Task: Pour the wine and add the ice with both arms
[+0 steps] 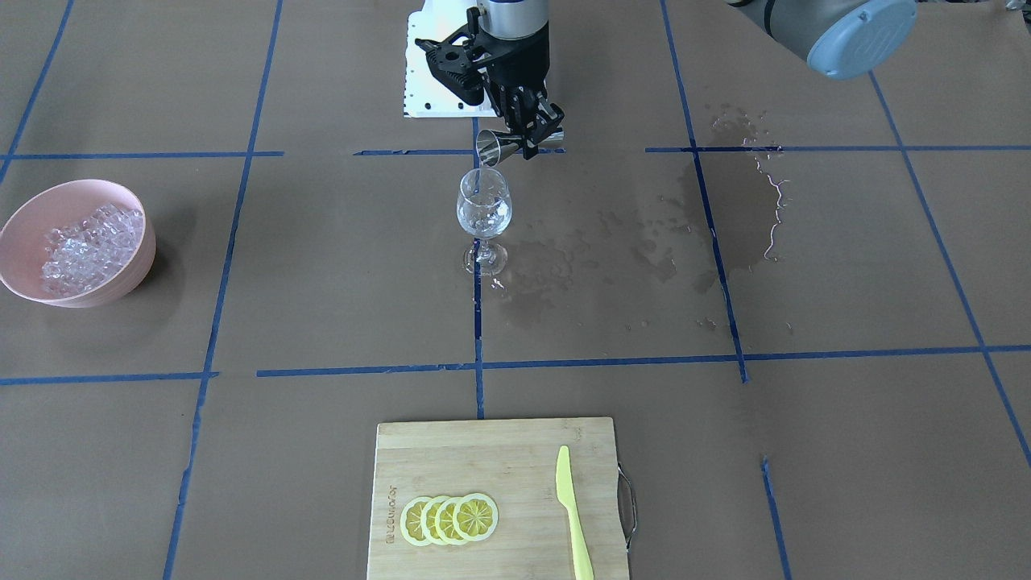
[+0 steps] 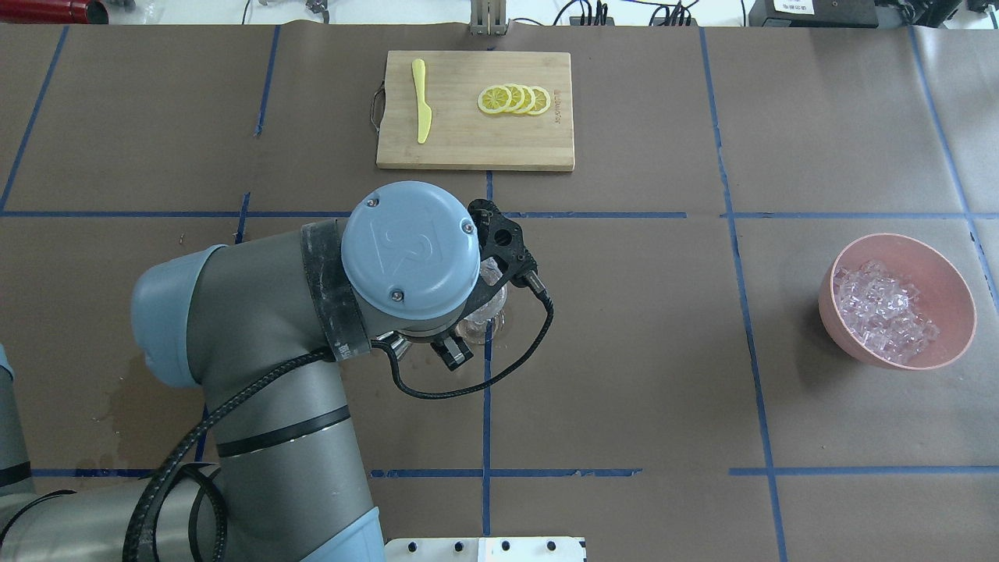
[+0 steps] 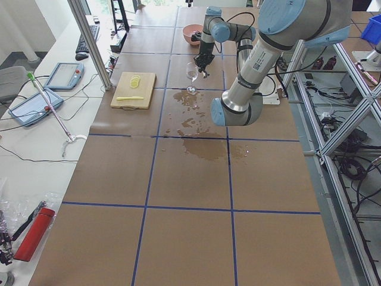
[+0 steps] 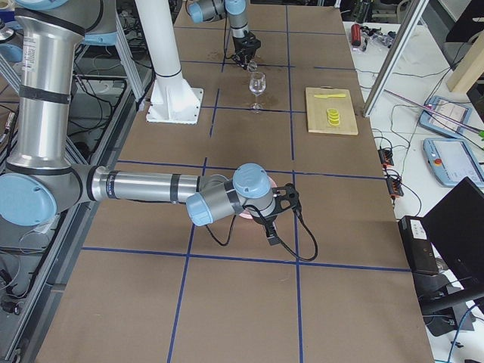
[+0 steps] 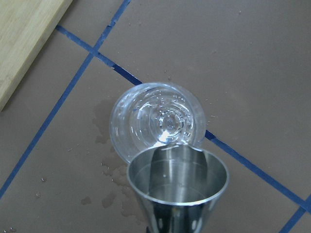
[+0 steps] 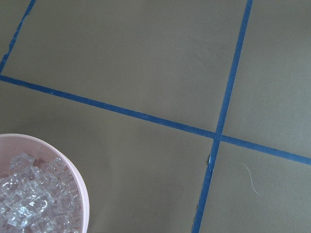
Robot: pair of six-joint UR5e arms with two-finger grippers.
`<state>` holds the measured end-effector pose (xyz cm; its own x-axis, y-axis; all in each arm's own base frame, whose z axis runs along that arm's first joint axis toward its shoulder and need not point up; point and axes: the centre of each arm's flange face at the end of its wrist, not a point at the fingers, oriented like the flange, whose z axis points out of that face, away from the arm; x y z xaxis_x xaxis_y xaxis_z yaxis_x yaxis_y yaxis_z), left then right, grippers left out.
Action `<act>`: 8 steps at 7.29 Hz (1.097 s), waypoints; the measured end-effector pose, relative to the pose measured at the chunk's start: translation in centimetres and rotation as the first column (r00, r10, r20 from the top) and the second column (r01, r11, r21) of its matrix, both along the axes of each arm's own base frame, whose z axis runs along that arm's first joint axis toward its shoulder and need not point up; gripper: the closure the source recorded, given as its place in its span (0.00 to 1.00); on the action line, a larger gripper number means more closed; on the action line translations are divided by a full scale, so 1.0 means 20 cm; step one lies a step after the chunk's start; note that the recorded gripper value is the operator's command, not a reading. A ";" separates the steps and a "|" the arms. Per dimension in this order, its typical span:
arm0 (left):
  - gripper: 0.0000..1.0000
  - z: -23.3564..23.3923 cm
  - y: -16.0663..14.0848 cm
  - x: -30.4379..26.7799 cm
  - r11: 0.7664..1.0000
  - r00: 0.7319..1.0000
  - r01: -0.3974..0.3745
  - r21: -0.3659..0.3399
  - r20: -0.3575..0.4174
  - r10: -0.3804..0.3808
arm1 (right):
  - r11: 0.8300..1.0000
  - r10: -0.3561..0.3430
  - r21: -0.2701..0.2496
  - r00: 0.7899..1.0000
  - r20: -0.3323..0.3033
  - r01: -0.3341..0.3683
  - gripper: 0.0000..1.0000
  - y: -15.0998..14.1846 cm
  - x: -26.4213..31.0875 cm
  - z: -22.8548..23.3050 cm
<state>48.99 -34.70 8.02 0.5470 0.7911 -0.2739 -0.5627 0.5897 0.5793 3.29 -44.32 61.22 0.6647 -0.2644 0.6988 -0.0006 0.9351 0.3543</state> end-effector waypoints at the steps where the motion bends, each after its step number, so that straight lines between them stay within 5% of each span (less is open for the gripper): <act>1: 1.00 -0.03 -0.01 0.01 1.000 1.000 -0.001 -0.009 0.023 0.001 | 1.000 0.000 0.000 1.000 0.000 0.000 0.00 0.00 0.00 0.00; 8: 1.00 -0.09 -0.06 0.09 0.999 0.988 -0.026 -0.043 0.154 0.032 | 1.000 0.000 -0.002 1.000 0.000 0.000 0.00 0.01 0.00 0.00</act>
<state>50.79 -35.82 6.22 0.5620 0.7974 -0.2199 -0.6610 0.5928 0.4601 3.30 -44.19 61.29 0.6648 -0.2632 0.6991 -0.0005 0.9357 0.3528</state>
